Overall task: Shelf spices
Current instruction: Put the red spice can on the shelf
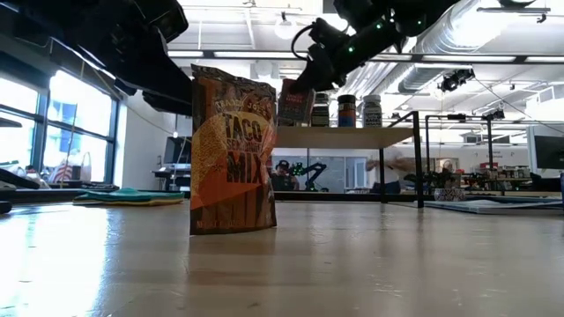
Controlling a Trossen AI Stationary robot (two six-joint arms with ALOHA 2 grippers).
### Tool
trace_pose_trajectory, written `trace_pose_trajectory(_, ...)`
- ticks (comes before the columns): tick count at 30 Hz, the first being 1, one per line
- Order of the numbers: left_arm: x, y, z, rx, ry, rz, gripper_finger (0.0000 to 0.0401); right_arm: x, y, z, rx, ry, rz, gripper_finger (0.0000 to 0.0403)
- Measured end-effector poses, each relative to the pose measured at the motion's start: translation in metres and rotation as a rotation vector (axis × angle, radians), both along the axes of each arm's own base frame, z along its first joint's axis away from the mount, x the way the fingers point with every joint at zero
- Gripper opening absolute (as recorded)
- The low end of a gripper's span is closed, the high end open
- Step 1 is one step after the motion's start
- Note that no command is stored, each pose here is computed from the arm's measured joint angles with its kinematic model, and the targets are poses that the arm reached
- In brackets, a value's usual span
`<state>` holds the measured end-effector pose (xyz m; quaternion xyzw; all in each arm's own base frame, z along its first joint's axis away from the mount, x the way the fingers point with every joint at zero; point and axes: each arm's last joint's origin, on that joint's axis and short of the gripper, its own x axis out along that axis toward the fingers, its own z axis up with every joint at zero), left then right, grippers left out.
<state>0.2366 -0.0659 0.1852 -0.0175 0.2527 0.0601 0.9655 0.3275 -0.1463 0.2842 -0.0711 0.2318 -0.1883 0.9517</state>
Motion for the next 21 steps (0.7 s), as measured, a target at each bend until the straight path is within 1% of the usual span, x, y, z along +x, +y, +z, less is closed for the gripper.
trace_pose_trajectory(7, 0.0, 0.0, 0.0, -0.002, -0.001, 0.001, 0.0257, 0.001, 0.0, -0.002, -0.006, 0.005, 0.003, 0.0232)
trace_pose_trajectory(14, 0.0, 0.0, 0.0, -0.002, 0.002, 0.0, 0.0257, 0.006, -0.003, -0.013, -0.019, 0.051, -0.002, 0.0232)
trace_pose_trajectory(21, 0.0, 0.0, 0.0, -0.003, 0.001, -0.001, 0.0257, 0.006, -0.004, -0.013, -0.026, 0.051, -0.014, 0.0234)
